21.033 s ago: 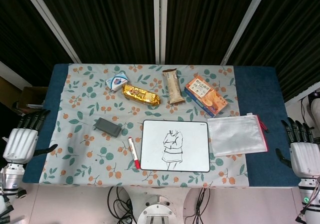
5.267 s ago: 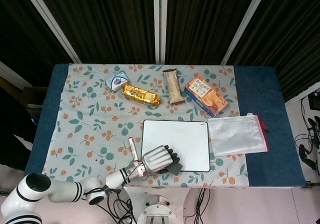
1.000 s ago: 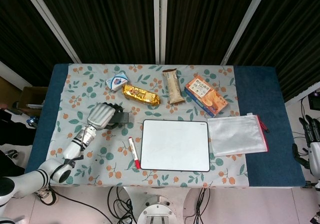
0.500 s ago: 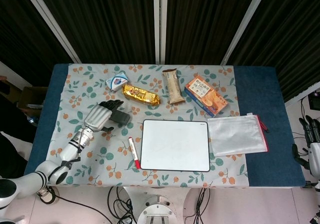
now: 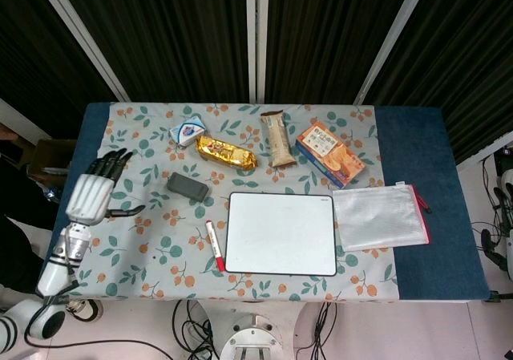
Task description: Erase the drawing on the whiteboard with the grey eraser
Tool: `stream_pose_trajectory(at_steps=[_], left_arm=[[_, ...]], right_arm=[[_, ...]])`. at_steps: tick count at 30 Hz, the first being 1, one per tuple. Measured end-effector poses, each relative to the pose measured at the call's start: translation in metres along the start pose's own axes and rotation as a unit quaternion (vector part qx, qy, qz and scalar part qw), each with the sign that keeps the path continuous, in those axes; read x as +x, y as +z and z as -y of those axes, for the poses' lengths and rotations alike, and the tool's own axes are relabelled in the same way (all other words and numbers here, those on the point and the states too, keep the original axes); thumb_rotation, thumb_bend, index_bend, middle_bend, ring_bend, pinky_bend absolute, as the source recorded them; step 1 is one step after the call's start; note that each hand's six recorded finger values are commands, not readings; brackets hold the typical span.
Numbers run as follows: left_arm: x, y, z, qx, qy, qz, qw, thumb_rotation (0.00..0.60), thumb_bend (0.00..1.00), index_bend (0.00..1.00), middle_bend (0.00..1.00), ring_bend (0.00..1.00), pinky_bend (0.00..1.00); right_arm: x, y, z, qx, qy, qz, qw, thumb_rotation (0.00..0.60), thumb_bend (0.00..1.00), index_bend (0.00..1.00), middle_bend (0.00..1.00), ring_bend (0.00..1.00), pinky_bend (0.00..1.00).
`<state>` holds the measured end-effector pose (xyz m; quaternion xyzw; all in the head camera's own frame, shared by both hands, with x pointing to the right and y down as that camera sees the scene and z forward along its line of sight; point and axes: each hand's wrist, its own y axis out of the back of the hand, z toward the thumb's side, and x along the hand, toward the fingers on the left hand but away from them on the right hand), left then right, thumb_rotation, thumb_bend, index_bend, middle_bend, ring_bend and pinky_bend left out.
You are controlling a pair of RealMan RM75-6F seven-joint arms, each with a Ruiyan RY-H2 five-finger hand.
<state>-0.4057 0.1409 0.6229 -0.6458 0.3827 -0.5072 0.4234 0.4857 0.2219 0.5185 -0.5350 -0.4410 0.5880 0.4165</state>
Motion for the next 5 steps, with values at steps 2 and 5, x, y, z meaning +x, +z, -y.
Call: stream_pose_trajectory(at_steps=[2,5], left_arm=[[-0.026,-0.017,-0.006,0.006,0.007,-0.029,0.9995,0.298,0.04,0.05,0.07,0.07,0.19],[-0.067,-0.037,-0.008,0.021,0.003,-0.063,0.9978,0.302,0.04,0.05,0.06,0.07,0.19]], right_arm=[[-0.002,-0.002,0.003,0.006,0.005,0.003,1.0,0.6,0.37,0.0,0.0,0.0,0.0],[-0.005,0.0,0.007,0.01,0.01,-0.001,0.9999,0.6,0.36,0.0,0.0,0.0,0.0]])
